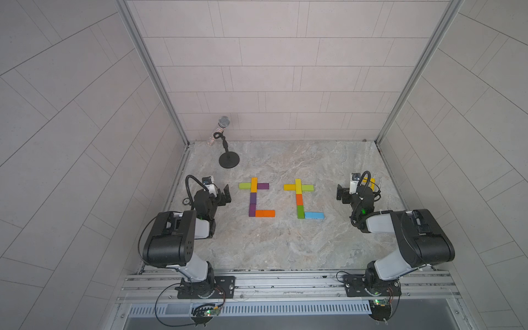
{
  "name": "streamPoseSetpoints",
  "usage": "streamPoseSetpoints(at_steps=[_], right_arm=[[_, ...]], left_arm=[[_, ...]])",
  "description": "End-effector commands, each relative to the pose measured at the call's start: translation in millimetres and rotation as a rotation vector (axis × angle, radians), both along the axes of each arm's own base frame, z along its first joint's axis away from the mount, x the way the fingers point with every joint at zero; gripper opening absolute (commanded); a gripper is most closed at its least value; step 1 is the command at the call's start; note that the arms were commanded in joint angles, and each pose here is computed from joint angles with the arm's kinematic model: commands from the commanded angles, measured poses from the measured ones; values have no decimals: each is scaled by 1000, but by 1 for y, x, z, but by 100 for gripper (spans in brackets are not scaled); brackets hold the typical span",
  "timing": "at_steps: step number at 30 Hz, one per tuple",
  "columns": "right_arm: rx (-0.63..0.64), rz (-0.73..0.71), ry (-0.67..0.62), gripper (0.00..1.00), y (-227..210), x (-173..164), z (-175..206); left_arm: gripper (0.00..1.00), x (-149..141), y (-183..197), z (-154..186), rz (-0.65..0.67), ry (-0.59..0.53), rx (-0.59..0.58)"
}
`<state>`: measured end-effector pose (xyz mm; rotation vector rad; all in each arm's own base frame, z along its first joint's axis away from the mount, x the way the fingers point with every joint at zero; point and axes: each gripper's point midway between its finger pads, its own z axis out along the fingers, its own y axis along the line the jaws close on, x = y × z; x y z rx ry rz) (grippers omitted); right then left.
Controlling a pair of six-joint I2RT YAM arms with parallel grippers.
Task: Assemble the letter t with building blocks
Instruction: Reset both arms
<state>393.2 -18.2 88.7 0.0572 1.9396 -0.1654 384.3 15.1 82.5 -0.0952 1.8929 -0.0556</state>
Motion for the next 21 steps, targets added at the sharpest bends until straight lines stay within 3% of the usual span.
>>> streamPoseSetpoints(at_steps=[1,3,21], right_arm=[[-11,-29,-37,100,-5,-1,5],[-12,-34,-35,100,-6,-1,3],[47,-18,-10,100,-12,-1,1]], left_arm=[[100,10,11,5,49,-7,35],[100,14,5,3,33,33,64],[100,15,4,3,29,30,72]])
